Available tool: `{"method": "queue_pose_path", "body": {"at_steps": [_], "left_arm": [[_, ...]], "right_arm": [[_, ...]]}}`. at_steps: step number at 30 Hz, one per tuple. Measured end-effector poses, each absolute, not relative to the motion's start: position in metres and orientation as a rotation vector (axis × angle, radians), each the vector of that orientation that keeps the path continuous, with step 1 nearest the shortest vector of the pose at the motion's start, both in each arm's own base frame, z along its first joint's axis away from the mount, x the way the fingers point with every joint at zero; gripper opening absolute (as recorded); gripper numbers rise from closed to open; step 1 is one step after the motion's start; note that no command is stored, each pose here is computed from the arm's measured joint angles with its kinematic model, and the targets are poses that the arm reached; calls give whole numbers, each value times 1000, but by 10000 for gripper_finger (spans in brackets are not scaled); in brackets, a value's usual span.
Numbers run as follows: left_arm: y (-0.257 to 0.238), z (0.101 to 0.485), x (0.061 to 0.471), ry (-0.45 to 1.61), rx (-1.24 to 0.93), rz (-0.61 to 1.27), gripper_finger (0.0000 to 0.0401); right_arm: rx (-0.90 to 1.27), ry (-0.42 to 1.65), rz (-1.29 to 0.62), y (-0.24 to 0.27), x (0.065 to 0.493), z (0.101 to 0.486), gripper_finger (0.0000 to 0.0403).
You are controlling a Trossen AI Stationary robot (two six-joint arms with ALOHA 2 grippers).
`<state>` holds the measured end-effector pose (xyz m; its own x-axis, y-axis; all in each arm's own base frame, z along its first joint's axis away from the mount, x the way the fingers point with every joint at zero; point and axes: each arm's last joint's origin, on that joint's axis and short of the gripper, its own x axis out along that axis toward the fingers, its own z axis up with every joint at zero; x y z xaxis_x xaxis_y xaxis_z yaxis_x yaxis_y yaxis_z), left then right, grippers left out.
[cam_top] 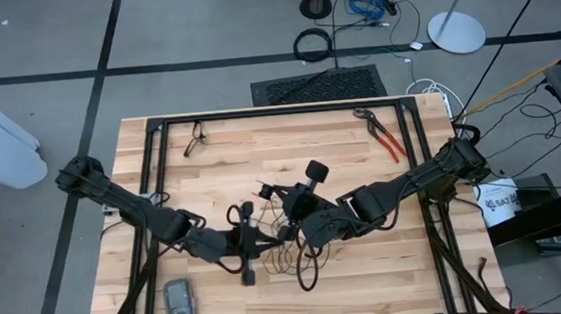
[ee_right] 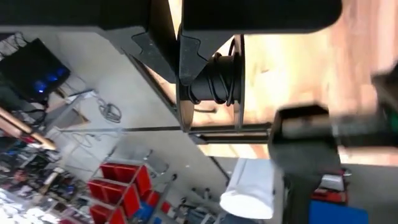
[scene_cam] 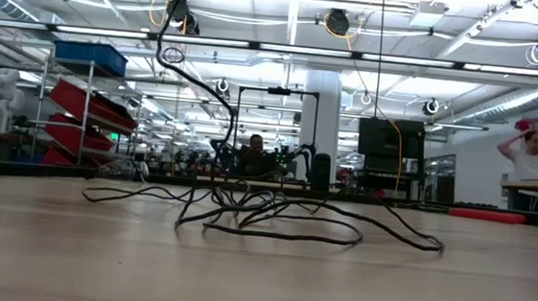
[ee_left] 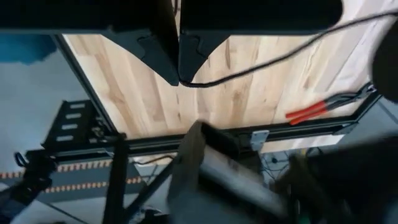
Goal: Coil cords
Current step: Coil the black wire onto the spool
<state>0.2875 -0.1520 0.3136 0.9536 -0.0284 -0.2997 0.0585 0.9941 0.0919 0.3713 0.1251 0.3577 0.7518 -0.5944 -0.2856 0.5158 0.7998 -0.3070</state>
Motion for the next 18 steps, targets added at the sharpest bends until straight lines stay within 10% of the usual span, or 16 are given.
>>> {"method": "queue_pose_path", "body": {"at_steps": [18], "left_arm": [[-151,339,264,345,153,19,2]], "right_arm": [[-179,478,-327,127,375,352,0]]}}
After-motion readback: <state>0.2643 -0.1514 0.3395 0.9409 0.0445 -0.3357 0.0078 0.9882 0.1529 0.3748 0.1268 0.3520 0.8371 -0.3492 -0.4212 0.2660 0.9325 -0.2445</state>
